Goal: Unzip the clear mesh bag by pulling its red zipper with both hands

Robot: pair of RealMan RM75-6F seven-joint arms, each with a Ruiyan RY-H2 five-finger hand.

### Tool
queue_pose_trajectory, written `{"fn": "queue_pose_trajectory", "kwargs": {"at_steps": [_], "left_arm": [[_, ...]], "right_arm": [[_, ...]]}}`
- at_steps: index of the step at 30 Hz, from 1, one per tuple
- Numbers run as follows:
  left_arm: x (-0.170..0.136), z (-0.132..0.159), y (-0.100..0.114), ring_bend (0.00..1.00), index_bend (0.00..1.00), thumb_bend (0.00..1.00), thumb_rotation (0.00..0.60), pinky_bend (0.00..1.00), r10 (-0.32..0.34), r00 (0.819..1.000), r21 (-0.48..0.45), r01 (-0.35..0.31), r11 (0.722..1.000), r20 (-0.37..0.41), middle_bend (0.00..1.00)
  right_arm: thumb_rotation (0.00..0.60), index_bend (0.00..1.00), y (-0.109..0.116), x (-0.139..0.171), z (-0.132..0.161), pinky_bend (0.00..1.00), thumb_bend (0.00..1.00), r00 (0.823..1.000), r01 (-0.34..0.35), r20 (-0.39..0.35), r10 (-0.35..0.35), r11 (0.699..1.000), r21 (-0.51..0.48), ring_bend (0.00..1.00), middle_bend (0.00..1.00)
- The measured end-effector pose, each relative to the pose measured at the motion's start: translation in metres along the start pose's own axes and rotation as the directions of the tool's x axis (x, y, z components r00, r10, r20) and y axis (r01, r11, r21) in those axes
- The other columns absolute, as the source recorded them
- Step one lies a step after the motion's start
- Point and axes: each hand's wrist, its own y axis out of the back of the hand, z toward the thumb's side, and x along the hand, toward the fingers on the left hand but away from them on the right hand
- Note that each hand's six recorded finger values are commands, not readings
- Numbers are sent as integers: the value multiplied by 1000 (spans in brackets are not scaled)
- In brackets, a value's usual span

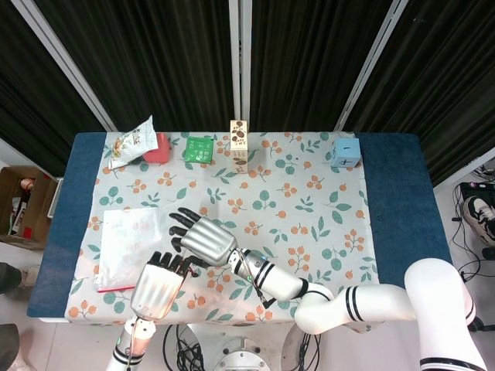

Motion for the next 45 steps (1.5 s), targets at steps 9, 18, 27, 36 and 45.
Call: {"fn": "queue_pose_trajectory", "kwargs": {"at_steps": [9,18,27,36,45], "left_arm": [[1,0,0,664,782,389,600,711,1,1000,2,-1,1000,0,708],[1,-1,-1,663,786,388,600,711,-5,1000,-8,5,1000,-3,706],[-1,-6,-3,662,786,389,600,711,-5,1000,-13,4,1000,-21,705],[0,-9,-6,663,786,391,600,711,-4,999,-33,3,999,-37,704],[0,-10,-8,662,788,393,600,711,-9,999,-43,8,999,-45,704]], "right_arm": [[600,513,-5,-5,1,53,314,1000,-5,-1,5,1000,-17,39,254],[600,678,-7,-9,3,84,393,1000,3,0,-3,999,-42,92,323],[600,828,-1,-9,-1,100,477,999,47,19,-46,996,-74,143,387],[600,856,18,-2,-6,103,477,996,88,34,-85,990,-113,163,401],[600,871,36,7,-13,104,477,991,127,55,-121,985,-114,168,403]]}}
